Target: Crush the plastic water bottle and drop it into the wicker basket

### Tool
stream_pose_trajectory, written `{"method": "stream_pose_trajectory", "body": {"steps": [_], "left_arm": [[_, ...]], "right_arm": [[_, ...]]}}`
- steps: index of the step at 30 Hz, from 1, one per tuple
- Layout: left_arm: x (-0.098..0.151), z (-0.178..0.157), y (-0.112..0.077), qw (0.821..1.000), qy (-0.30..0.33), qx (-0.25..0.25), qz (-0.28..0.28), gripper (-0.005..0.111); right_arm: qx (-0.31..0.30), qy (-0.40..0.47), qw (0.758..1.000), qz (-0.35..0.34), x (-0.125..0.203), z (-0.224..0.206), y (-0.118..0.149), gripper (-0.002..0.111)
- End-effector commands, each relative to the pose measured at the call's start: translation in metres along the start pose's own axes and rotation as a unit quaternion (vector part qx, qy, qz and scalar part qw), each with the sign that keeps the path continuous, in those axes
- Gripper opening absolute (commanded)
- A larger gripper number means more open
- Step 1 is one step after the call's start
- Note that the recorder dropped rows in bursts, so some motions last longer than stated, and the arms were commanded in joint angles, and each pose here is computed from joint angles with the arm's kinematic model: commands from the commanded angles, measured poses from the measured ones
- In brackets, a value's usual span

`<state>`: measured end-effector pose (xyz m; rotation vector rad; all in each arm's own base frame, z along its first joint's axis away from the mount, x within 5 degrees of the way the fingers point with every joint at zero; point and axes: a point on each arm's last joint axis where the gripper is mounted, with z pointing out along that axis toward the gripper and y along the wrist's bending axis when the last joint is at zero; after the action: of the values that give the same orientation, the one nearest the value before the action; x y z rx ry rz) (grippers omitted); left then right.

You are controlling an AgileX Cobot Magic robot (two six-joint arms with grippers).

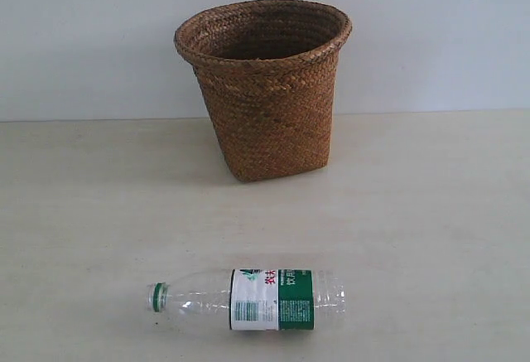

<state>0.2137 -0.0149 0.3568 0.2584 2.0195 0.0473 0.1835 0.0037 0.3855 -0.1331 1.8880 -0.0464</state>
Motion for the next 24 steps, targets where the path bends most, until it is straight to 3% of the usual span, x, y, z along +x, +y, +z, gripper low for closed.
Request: {"method": "stream_pose_trajectory", "body": {"steps": [1, 4, 7, 14, 18, 23, 24], "left_arm": [[-0.004, 0.009, -0.027, 0.986, 0.044, 0.132, 0.088, 0.004], [-0.002, 0.021, -0.046, 0.96, 0.073, 0.23, 0.144, 0.004], [0.006, 0.033, -0.062, 0.928, 0.104, 0.297, 0.202, 0.004], [0.028, 0.066, -0.09, 0.869, 0.148, 0.371, 0.293, 0.004], [0.042, 0.083, -0.1, 0.823, 0.159, 0.398, 0.373, 0.004], [0.061, 0.109, -0.109, 0.778, 0.158, 0.441, 0.418, 0.004], [0.069, 0.117, -0.111, 0.762, 0.161, 0.453, 0.434, 0.005]], "right_arm": [[-0.079, 0.09, 0.992, -0.043, -0.001, 0.023, 0.019, 0.0], [-0.144, 0.14, 0.978, -0.063, 0.0, 0.038, 0.036, 0.0], [-0.194, 0.173, 0.961, -0.093, 0.003, 0.05, 0.053, 0.0], [-0.277, 0.218, 0.925, -0.146, 0.009, 0.072, 0.092, 0.0], [-0.324, 0.234, 0.9, -0.173, 0.014, 0.082, 0.113, 0.0], [-0.396, 0.253, 0.863, -0.186, 0.028, 0.096, 0.142, 0.0], [-0.406, 0.265, 0.853, -0.196, 0.036, 0.101, 0.151, 0.0]]}}
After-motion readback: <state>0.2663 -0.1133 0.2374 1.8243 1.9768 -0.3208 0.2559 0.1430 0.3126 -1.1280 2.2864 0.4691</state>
